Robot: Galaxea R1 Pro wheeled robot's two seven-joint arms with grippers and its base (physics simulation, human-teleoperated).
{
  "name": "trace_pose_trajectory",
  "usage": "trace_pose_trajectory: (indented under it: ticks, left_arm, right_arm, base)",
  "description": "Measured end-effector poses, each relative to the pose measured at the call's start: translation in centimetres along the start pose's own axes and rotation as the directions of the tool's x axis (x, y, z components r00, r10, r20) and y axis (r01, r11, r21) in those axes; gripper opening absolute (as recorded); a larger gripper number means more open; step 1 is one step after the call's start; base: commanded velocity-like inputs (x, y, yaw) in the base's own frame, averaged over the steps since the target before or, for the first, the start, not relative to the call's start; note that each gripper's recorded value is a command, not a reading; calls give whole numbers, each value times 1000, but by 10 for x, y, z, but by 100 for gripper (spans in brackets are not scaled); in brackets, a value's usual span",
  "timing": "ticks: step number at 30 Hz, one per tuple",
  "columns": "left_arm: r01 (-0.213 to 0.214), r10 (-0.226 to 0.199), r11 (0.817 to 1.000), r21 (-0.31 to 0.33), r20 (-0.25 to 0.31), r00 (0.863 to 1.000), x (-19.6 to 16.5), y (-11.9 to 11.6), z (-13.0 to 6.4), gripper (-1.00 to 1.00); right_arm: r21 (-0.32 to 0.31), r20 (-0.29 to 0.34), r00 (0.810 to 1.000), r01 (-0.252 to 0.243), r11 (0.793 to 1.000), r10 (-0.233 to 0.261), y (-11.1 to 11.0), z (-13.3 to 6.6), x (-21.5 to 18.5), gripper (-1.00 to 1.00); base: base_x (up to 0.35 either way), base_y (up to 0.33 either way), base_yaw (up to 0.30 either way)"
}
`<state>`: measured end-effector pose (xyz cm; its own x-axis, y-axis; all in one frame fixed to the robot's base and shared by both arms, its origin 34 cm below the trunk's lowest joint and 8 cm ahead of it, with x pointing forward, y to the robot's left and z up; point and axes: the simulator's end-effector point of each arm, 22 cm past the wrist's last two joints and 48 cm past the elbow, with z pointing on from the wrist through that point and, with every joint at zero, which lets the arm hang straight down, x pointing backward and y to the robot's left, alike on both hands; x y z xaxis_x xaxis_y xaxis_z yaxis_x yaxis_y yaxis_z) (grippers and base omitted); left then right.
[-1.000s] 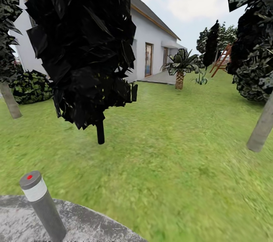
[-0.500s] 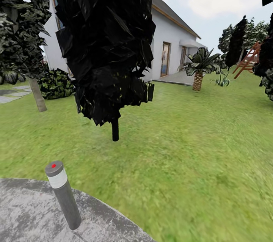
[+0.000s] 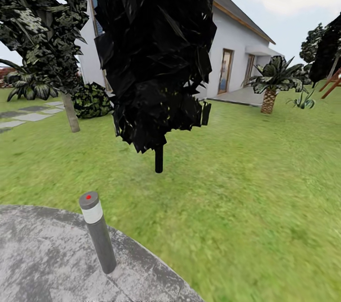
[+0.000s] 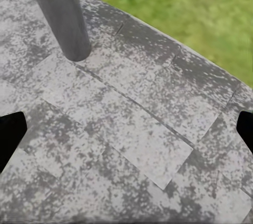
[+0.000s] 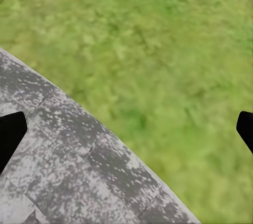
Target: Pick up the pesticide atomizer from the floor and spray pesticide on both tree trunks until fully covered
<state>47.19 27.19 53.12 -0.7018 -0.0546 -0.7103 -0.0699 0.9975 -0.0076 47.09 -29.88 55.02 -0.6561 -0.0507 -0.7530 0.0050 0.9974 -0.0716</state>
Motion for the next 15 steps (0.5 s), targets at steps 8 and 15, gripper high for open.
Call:
trace_pose_trajectory:
  ticks: [8,15]
  left_arm:
    - [0,0,1000,-1,-10,1000,4,0,0,100]
    - [-1,1,1000,-1,-18,1000,8,0,0,100]
  right_arm:
    - [0,-8,1000,1,1000,-1,0,0,4,100]
    - [-1,-17,1000,1,1000,-1,0,0,7,100]
  base:
    - [0,0,215]
    - [0,0,213]
